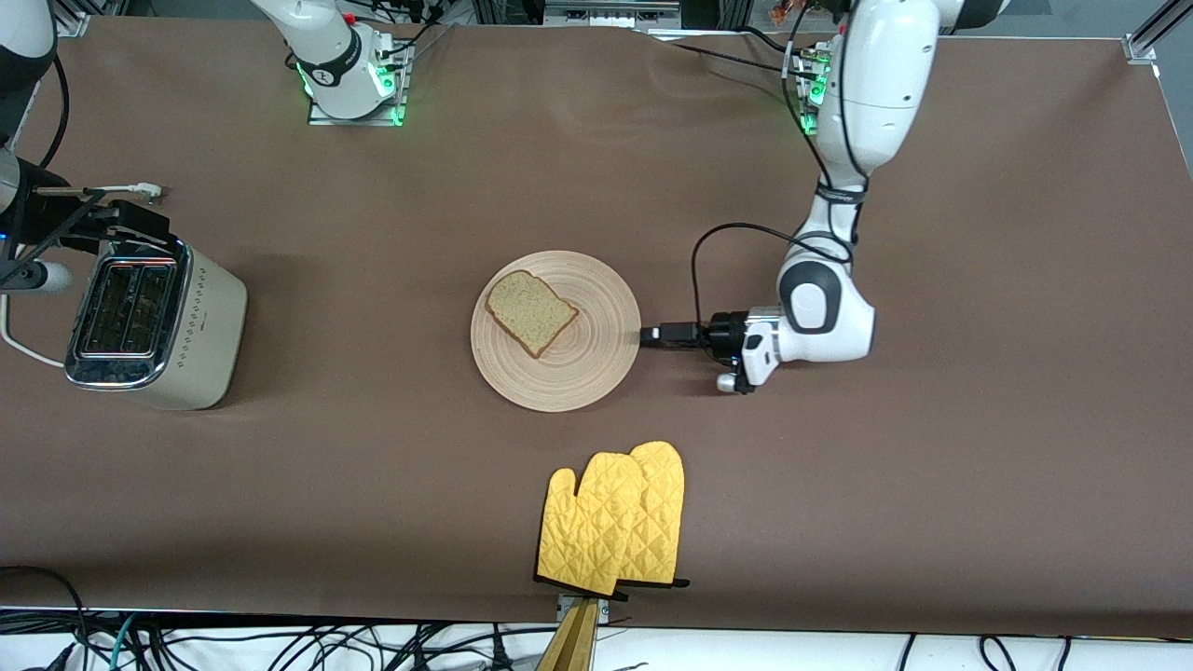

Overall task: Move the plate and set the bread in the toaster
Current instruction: 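Release the plate and raise the left gripper while the right gripper reaches, then lower the right gripper over the bread slice on the plate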

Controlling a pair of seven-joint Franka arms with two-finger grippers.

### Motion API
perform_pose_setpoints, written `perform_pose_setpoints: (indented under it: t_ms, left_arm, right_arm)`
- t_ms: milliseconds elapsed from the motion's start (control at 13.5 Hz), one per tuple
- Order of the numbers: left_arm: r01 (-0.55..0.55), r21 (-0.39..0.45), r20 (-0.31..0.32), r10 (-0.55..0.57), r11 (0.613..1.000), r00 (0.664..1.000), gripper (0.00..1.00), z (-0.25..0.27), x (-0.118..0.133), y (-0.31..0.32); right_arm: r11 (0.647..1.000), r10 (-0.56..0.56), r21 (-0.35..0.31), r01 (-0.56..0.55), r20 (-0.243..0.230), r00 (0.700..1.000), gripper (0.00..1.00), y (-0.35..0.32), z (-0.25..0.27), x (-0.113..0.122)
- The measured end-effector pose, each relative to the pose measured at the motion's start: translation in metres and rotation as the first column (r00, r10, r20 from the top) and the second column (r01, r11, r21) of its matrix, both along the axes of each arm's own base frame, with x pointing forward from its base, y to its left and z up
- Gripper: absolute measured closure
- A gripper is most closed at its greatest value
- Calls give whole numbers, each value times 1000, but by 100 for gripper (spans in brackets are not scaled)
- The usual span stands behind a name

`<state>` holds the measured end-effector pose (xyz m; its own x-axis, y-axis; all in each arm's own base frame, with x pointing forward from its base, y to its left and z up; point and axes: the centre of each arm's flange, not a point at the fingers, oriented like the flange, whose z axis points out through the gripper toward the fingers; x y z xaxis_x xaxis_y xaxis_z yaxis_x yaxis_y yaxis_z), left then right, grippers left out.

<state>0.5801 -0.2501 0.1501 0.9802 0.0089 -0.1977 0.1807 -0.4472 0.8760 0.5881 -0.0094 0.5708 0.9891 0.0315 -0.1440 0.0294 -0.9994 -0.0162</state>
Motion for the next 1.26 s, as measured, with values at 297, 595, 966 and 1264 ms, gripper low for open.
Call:
perform_pose_setpoints:
  t_ms: [297, 595, 966, 1264]
  left_arm:
    - [98, 233, 39, -110, 967, 993, 0, 116, 27, 77]
    - [167, 556, 36, -225, 814, 974, 0, 223, 16, 97]
    - [258, 775, -40, -363, 576, 931, 0, 322, -24, 128]
    - [247, 858, -76, -363, 451, 929, 0, 390, -31, 174]
  right_arm:
    - [1000, 0, 2, 0, -17, 1000, 0, -1, -18, 9]
    - [1000, 0, 4, 0, -54, 999, 0, -1, -40, 17]
    - [997, -76, 21, 78, -83, 994, 0, 55, -60, 23]
    - [929, -371, -35, 370, -126, 920, 0, 168, -93, 19]
